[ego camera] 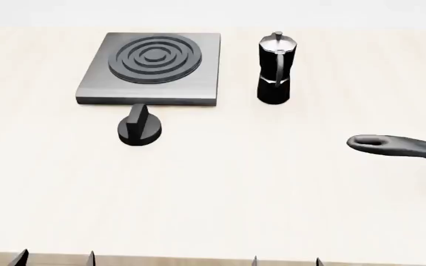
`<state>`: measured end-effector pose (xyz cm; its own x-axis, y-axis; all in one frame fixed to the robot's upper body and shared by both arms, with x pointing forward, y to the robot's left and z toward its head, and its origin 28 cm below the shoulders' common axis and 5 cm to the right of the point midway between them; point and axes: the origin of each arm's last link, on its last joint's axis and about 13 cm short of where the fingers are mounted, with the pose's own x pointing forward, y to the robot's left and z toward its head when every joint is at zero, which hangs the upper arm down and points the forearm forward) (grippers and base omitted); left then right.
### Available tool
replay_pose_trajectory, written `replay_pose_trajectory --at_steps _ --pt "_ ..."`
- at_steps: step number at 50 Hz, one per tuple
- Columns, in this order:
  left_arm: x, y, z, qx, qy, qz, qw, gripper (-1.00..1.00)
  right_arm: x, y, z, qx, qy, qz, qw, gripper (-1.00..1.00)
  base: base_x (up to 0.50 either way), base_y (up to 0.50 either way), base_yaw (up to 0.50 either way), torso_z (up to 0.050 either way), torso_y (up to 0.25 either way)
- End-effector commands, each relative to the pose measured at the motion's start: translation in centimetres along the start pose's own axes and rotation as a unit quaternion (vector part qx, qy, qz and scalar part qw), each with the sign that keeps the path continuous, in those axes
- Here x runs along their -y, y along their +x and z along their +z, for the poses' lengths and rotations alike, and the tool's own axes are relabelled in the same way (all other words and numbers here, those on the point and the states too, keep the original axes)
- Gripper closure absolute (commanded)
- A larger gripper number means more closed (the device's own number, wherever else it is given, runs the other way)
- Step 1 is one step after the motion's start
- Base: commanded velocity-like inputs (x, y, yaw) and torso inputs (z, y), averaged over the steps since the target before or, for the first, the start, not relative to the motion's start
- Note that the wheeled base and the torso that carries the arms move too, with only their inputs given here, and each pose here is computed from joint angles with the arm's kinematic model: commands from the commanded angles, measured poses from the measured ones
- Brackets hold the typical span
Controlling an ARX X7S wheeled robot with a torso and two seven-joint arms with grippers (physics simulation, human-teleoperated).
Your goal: Put the moka pot on the stove.
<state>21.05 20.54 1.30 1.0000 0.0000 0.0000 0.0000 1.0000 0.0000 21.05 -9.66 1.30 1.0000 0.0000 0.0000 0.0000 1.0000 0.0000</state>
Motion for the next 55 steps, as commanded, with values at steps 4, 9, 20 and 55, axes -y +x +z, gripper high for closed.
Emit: replay_pose_trajectory --at_steps 4,9,20,55 --pt "-0.01 0.01 0.0 0.003 0.001 -0.003 1.0 -1.0 -0.02 0.01 0.0 0.001 -0.007 0.006 1.0 -1.0 0.0 0.0 0.0 0.0 0.0" --pt "-0.01 0.02 0.0 0.005 0.002 -0.011 1.0 -1.0 -0.01 0.02 0.0 0.005 -0.011 0.004 1.0 -1.0 0.0 0.0 0.0 0.0 0.0" --pt "-0.05 0.03 0.0 0.007 0.017 -0.015 1.0 -1.0 -0.01 0.04 -0.01 0.011 -0.013 0.002 1.0 -1.0 0.0 0.0 0.0 0.0 0.0" --pt "-0.02 0.3 -0.06 0.078 0.003 -0.02 0.997 -1.0 -0.02 0.25 -0.05 0.067 -0.005 0.01 0.998 -1.0 0.08 0.0 0.0 0.0 0.0"
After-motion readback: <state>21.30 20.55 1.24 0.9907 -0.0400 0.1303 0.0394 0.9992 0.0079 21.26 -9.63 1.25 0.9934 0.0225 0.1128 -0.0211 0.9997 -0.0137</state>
